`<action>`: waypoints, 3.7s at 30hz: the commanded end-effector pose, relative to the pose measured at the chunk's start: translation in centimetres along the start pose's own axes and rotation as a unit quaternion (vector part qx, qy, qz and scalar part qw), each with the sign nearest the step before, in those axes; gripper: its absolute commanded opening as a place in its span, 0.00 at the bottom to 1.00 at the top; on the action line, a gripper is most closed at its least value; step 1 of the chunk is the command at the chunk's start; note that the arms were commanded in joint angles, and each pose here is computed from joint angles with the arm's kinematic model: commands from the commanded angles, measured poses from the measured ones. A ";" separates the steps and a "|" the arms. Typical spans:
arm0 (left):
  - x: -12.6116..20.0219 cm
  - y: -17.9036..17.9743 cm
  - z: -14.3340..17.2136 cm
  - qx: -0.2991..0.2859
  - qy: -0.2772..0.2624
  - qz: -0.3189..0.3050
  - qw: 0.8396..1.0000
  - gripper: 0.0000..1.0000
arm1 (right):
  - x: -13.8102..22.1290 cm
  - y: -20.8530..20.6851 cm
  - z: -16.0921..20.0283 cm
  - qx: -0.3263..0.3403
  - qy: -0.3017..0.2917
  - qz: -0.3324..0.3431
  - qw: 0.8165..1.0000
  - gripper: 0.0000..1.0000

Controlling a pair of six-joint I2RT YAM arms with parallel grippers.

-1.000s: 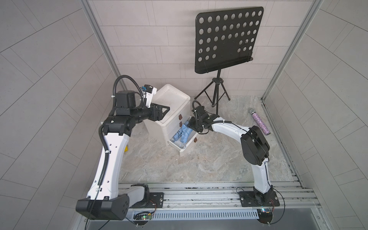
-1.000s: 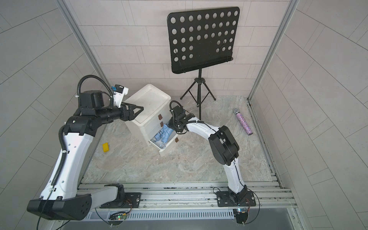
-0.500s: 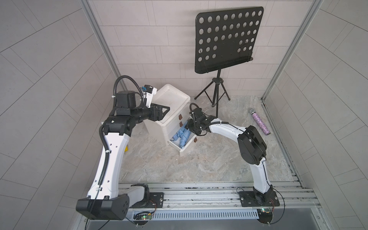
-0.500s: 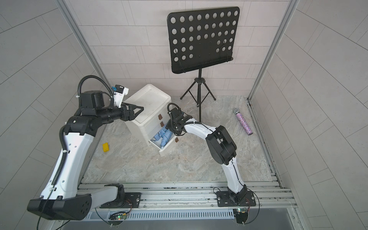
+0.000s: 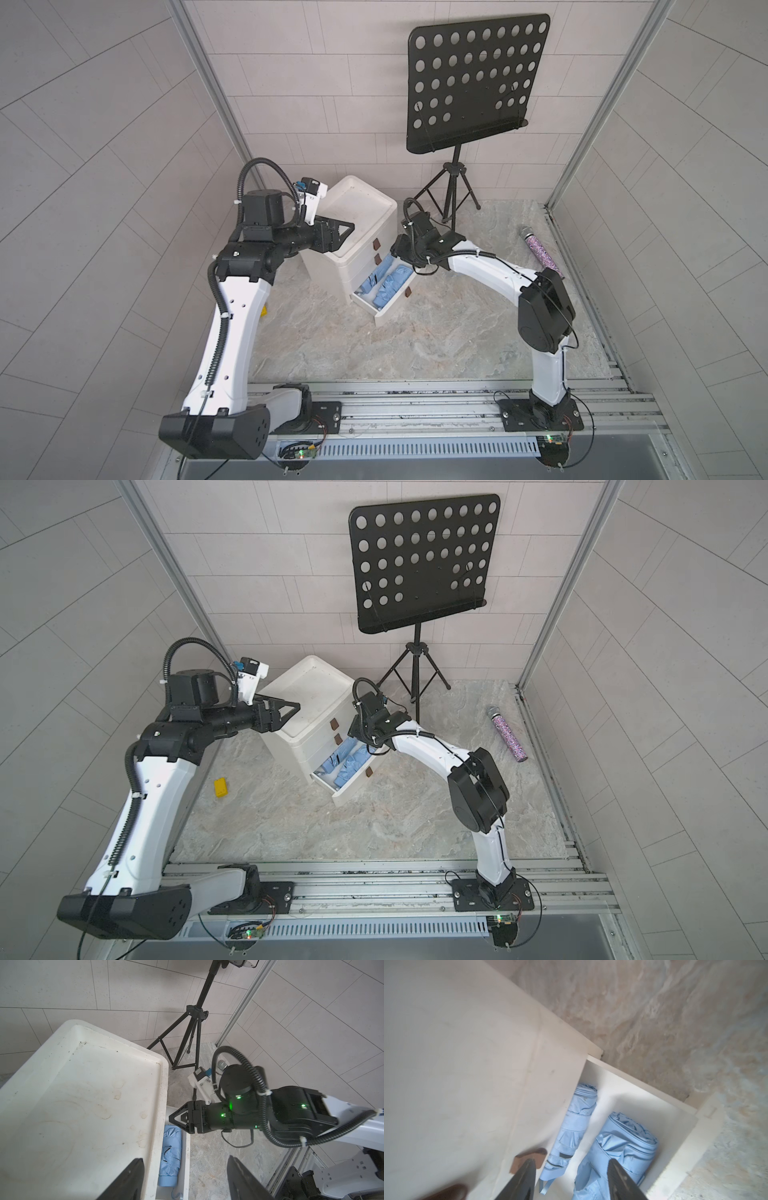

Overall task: Place the umbrella in the drawer by color
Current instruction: Place the umbrella in the drawer, then close the drawer in the storage box.

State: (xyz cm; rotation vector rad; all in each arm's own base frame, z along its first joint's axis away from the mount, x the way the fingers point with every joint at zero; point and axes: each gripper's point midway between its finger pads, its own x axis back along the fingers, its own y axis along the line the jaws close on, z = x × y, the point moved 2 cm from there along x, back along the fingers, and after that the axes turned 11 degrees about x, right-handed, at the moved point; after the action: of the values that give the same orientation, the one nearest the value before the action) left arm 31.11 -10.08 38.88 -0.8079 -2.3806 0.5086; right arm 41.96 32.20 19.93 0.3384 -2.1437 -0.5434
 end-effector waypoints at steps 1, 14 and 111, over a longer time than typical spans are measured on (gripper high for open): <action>0.4 0.0 -0.2 -0.004 -0.010 -0.004 1.000 0.69 | 2.5 0.0 -0.7 0.028 -0.021 0.001 0.999 0.52; 0.9 2.0 -0.8 0.001 -0.008 -0.048 0.999 0.70 | 4.7 -4.4 3.6 0.041 -0.033 -0.060 0.997 0.44; -10.9 19.3 -1.5 -0.046 0.194 -0.043 0.979 0.45 | -4.5 -5.9 9.4 -0.049 -0.016 -0.267 0.962 0.27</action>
State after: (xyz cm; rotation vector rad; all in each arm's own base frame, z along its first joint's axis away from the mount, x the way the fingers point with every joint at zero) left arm 48.28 -1.23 28.44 -0.7044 -2.1914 0.1162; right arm 36.72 30.07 7.68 0.8082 -2.0383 -0.9255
